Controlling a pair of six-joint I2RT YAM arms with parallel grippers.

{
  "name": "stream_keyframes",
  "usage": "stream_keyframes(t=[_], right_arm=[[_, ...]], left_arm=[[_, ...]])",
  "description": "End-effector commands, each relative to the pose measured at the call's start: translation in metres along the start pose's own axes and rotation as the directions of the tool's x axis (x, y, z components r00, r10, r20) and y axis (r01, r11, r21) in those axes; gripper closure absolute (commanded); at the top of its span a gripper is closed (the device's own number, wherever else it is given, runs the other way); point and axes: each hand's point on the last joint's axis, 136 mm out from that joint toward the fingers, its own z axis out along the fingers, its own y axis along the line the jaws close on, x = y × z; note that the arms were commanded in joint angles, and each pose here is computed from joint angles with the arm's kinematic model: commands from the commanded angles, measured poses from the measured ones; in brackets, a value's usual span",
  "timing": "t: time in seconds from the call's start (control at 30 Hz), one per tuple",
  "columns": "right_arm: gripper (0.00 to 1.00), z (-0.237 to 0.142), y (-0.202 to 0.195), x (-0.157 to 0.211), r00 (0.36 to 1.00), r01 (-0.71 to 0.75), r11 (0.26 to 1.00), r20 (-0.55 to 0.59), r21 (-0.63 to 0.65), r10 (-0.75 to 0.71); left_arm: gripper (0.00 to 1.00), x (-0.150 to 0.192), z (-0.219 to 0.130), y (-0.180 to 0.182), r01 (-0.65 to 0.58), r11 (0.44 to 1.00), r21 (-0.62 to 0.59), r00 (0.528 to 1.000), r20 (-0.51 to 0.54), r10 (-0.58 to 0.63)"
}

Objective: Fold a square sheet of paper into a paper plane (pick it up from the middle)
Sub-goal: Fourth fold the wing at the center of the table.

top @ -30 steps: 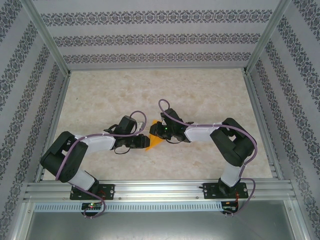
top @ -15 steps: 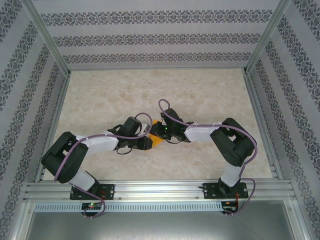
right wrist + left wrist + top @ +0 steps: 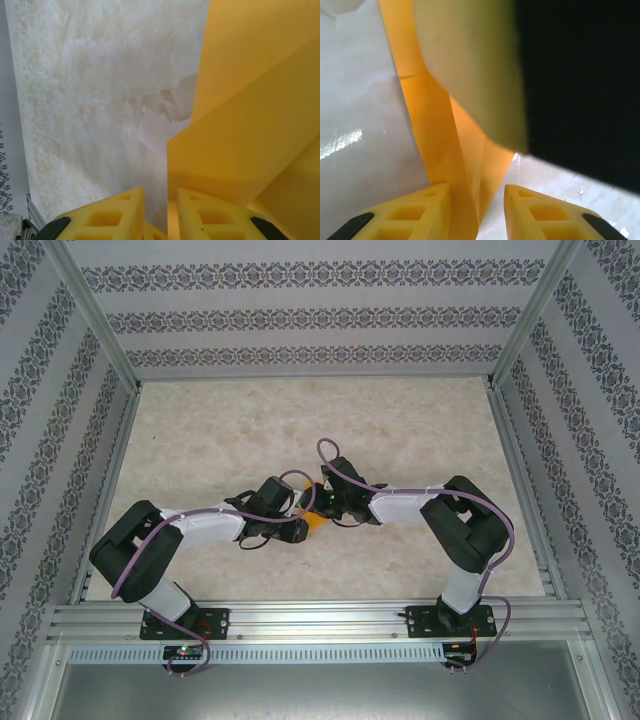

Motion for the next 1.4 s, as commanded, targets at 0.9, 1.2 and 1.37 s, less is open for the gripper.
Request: stream_keyframes(t=[0.9,1.2,1.37], right_arm=[[0.74,-0.007,0.009,-0.012,0.999,0.019,1.0,0.028,-0.014,-0.018],[0.71,-0.016,0.007,-0.011,0.999,0.025,1.0,0.042,-0.008,-0.024],[0.66,-0.017,0.007,-0.01,0.999,0.03,0.999,0.037,-0.013,-0.029]], left_arm=[[0.92,-0.005,-0.004,-0.001,-0.085,0.99,-0.117,0.995,0.037,0.09],[0.95,-0.019,-0.012,-0.012,0.021,0.999,0.033,0.998,0.061,-0.023],[0.95,-0.025,-0.015,-0.015,0.113,0.978,0.174,0.991,0.057,-0.125]])
